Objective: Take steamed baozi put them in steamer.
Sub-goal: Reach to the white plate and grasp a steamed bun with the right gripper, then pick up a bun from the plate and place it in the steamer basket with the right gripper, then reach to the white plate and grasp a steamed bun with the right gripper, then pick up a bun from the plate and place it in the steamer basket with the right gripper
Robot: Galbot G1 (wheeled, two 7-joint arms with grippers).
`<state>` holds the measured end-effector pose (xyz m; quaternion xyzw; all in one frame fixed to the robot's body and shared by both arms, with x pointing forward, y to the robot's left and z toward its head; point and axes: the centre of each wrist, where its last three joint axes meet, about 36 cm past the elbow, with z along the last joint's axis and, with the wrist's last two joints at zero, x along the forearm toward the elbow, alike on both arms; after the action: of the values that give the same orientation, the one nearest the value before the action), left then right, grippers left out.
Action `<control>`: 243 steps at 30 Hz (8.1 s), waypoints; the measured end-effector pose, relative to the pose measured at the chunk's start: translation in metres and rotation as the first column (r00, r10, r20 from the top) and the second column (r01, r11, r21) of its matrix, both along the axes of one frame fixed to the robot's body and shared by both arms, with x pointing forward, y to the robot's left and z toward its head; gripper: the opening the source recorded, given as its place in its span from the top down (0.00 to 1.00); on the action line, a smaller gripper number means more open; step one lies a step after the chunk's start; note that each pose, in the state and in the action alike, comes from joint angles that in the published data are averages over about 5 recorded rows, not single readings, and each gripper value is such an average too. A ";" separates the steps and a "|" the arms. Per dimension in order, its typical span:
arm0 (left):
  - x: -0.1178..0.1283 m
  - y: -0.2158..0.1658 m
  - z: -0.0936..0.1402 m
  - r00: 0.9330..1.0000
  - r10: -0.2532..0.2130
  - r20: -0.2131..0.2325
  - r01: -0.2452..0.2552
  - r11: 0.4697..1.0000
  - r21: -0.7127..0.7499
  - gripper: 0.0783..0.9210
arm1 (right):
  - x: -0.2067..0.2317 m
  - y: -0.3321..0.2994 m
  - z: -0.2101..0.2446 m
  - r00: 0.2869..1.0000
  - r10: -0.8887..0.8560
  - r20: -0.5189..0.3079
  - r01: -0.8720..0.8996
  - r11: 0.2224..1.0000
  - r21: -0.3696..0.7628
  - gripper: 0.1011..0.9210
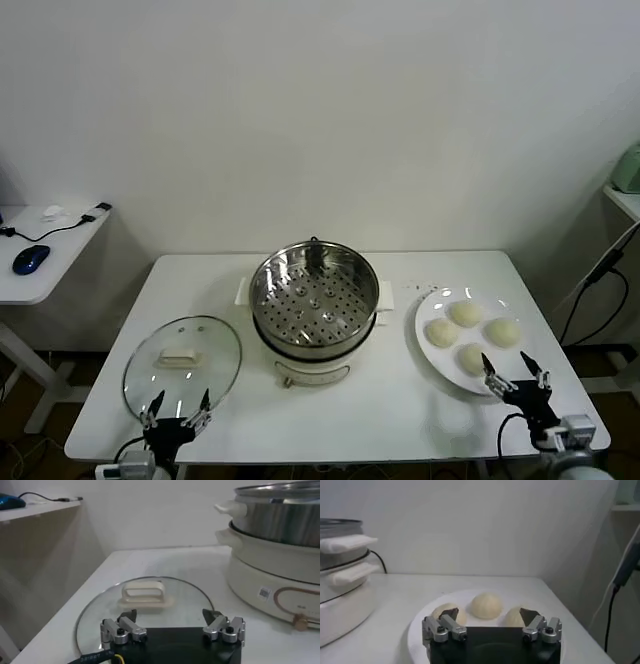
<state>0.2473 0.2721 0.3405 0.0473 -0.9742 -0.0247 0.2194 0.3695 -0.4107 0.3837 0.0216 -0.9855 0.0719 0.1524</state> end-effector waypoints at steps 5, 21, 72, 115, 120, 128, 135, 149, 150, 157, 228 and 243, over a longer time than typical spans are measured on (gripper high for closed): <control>0.003 -0.003 -0.001 1.000 -0.009 0.003 0.009 1.000 -0.004 0.12 | 0.059 -0.014 0.034 0.994 0.109 -0.025 -0.111 0.989 -0.101 0.12; 0.006 -0.007 -0.006 0.999 -0.034 0.007 0.034 0.999 -0.007 0.12 | 0.241 -0.042 0.159 0.548 0.640 -0.539 -0.836 0.411 -0.363 0.12; -0.013 -0.016 -0.012 0.999 -0.031 -0.008 0.031 0.999 0.015 0.12 | 0.347 -0.010 0.103 0.221 0.387 -0.895 -0.966 0.213 -0.146 0.41; -0.015 -0.022 -0.013 0.997 -0.083 -0.006 0.083 0.996 0.040 0.12 | 0.361 0.358 0.233 -0.189 0.323 -0.927 -0.242 -0.930 -0.275 0.40; -0.014 -0.021 -0.014 0.997 -0.080 -0.006 0.080 0.996 0.039 0.12 | 0.370 0.360 0.219 -0.190 0.321 -0.928 -0.248 -0.930 -0.271 0.40; -0.013 -0.020 -0.015 0.997 -0.074 -0.006 0.074 0.997 0.039 0.12 | 0.380 0.359 0.210 -0.189 0.333 -0.924 -0.270 -0.922 -0.278 0.28; -0.014 -0.020 -0.012 0.998 -0.067 -0.002 0.067 0.997 0.039 0.12 | 0.384 0.351 0.237 -0.188 0.345 -0.920 -0.304 -0.911 -0.280 0.13; -0.014 -0.023 -0.009 0.997 -0.075 0.008 0.075 0.997 0.035 0.12 | 0.378 0.197 0.341 -0.032 0.431 -0.902 -0.761 -0.595 -0.258 0.12; -0.014 -0.023 -0.009 0.997 -0.075 0.010 0.075 0.997 0.034 0.12 | 0.374 0.180 0.340 -0.017 0.432 -0.902 -0.795 -0.553 -0.249 0.12; -0.012 -0.023 -0.009 0.997 -0.072 0.018 0.071 0.997 0.032 0.12 | 0.333 0.093 0.291 0.043 0.449 -0.893 -0.954 -0.247 -0.170 0.12; -0.009 -0.027 0.007 0.996 -0.083 0.044 0.081 0.996 0.040 0.12 | 0.263 0.298 0.357 0.273 0.624 -0.732 -0.948 0.046 -0.314 0.40; -0.008 -0.026 0.009 0.996 -0.080 0.047 0.078 0.996 0.038 0.12 | 0.249 0.373 0.236 0.282 0.577 -0.766 -0.955 0.089 -0.284 0.40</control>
<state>0.2396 0.2463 0.3499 0.0134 -0.9797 -0.0500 0.1937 0.6184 -0.0382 0.6195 0.5136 -0.6109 0.5154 0.3122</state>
